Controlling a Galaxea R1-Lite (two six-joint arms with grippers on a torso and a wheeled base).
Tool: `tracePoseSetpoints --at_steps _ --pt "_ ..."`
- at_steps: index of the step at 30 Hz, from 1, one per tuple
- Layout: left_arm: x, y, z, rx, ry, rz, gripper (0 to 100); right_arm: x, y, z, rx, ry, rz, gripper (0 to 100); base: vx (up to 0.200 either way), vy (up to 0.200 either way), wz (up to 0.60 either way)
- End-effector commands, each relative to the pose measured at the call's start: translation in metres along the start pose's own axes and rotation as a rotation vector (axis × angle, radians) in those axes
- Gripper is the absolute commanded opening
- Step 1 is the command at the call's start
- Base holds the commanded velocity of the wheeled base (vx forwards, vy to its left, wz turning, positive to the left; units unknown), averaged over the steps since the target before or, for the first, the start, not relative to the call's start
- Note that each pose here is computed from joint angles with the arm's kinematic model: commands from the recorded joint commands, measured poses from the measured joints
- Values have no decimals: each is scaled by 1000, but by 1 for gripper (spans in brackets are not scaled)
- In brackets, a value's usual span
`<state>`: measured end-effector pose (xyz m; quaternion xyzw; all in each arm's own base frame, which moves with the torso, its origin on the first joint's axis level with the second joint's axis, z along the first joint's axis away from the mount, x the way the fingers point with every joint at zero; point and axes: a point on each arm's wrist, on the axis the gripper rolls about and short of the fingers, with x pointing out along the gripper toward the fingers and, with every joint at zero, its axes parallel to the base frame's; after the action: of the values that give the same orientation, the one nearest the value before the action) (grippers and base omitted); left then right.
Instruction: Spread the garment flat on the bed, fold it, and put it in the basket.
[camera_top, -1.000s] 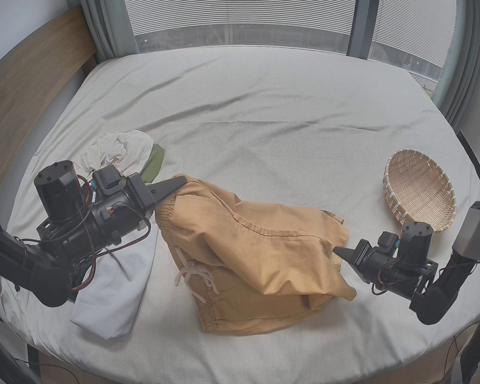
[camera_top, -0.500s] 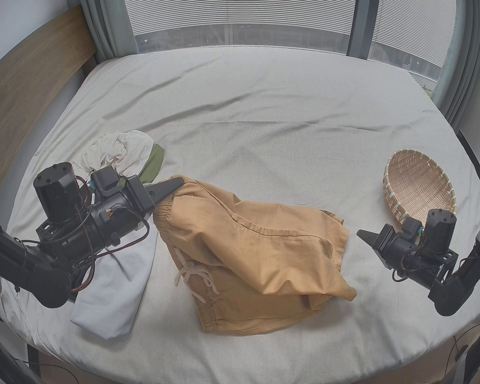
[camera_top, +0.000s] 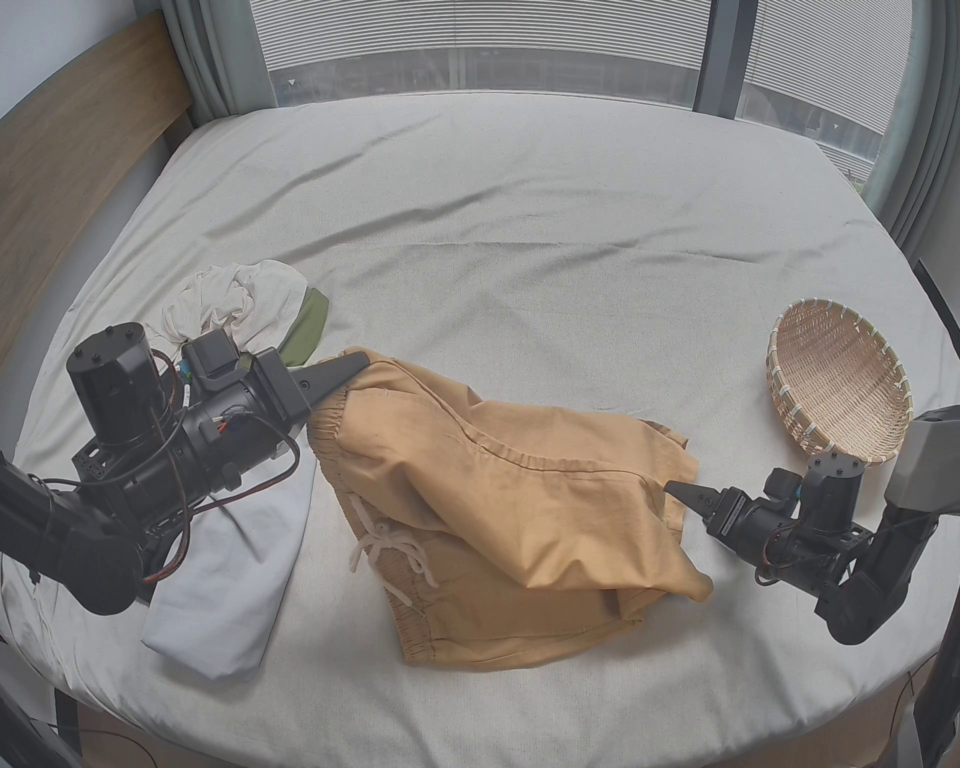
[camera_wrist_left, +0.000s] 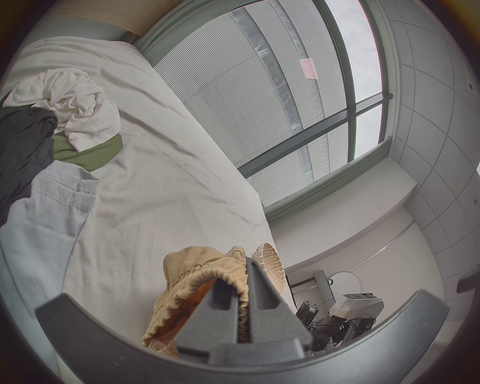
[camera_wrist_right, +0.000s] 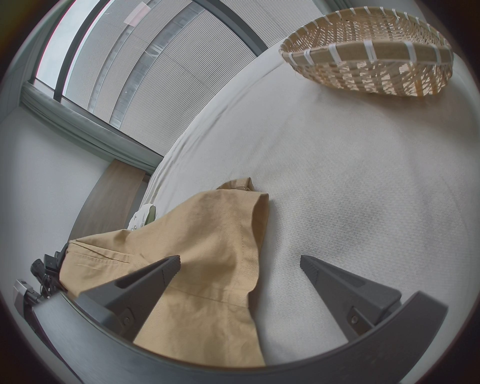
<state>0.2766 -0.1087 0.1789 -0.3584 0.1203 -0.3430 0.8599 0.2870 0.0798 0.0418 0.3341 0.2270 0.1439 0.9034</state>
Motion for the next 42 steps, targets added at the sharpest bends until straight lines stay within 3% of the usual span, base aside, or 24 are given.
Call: tracePoseSetpoints --at_steps 1,4,5,21,32,42 --pt "1 -1 0 0 2 -2 0 13 2 -6 5 20 13 100 0 0 0" --pt "0 0 0 0 0 -1 0 16 7 -7 20 18 31 100 0 0 0" --pt "0 0 0 0 -2 1 0 16 11 -8 27 15 39 0 0 0 0" --pt "0 1 3 13 -24 -9 0 -23 36 17 16 -74 115 0 0 0 0" --pt "-2 7 35 55 -134 -8 0 -49 25 50 31 -180 100 0 0 0 0" --pt "6 20 19 72 -74 22 0 -55 16 43 41 -122 98 0 0 0 0"
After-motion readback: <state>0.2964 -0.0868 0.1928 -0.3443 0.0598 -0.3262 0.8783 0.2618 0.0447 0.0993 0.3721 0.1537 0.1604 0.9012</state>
